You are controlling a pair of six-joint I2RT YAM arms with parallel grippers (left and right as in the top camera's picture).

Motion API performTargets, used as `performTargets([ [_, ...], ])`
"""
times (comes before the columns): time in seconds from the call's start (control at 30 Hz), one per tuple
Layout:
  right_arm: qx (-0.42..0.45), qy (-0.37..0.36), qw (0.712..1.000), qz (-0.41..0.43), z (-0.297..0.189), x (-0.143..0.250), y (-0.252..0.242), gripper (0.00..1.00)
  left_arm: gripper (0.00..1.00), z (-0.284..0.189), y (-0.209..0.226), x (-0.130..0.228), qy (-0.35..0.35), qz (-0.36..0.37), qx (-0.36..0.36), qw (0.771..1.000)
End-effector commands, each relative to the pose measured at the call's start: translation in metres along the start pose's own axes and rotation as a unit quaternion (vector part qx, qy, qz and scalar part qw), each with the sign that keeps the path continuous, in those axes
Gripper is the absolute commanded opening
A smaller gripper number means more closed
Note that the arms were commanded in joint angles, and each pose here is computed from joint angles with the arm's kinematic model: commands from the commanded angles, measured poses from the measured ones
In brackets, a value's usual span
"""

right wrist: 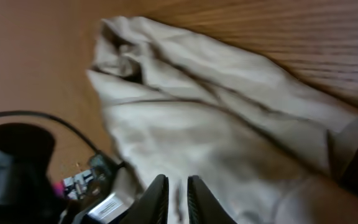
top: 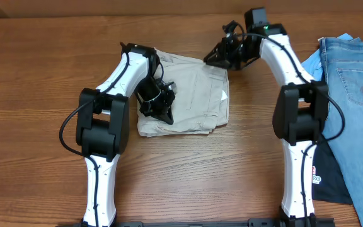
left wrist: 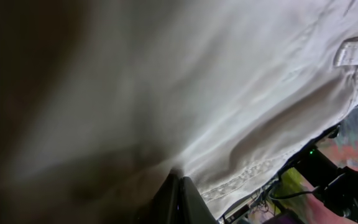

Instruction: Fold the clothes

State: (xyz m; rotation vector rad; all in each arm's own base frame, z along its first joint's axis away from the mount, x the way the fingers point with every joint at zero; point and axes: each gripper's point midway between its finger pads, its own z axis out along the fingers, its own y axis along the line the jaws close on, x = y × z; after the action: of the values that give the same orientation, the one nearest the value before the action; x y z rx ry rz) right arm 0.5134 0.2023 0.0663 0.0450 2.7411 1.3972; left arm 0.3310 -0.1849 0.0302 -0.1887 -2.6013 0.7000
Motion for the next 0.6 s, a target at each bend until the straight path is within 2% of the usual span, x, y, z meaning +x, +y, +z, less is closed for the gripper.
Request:
performTargets([
  [0.0,-0.018,0.026,0.999,0.034,0.023,0.007,-0.022,0.14,0.04,0.008,0.004,0.007,0.013,0.008,0.01,1.0],
  [0.07,-0.004,0.026,0.999,0.045,0.029,0.007,-0.034,0.14,0.04,0.012,0.006,0.012,0.022,0.008,0.011,1.0],
  [0.2,0.083,-0.006,0.994,0.068,0.024,-0.003,-0.066,0.14,0.04,0.019,0.01,0.018,0.034,0.014,0.012,0.999],
  [0.37,0.101,-0.03,0.991,0.084,0.012,-0.014,-0.079,0.13,0.04,0.018,0.01,0.019,0.033,0.035,0.012,0.999],
  [0.5,0.095,-0.049,0.99,0.088,-0.014,-0.028,-0.068,0.12,0.04,0.006,0.003,0.017,0.011,0.07,0.01,0.997],
  [0.57,0.093,-0.063,0.991,0.078,-0.032,-0.037,-0.054,0.16,0.04,-0.005,-0.003,0.014,-0.012,0.087,0.003,0.996],
])
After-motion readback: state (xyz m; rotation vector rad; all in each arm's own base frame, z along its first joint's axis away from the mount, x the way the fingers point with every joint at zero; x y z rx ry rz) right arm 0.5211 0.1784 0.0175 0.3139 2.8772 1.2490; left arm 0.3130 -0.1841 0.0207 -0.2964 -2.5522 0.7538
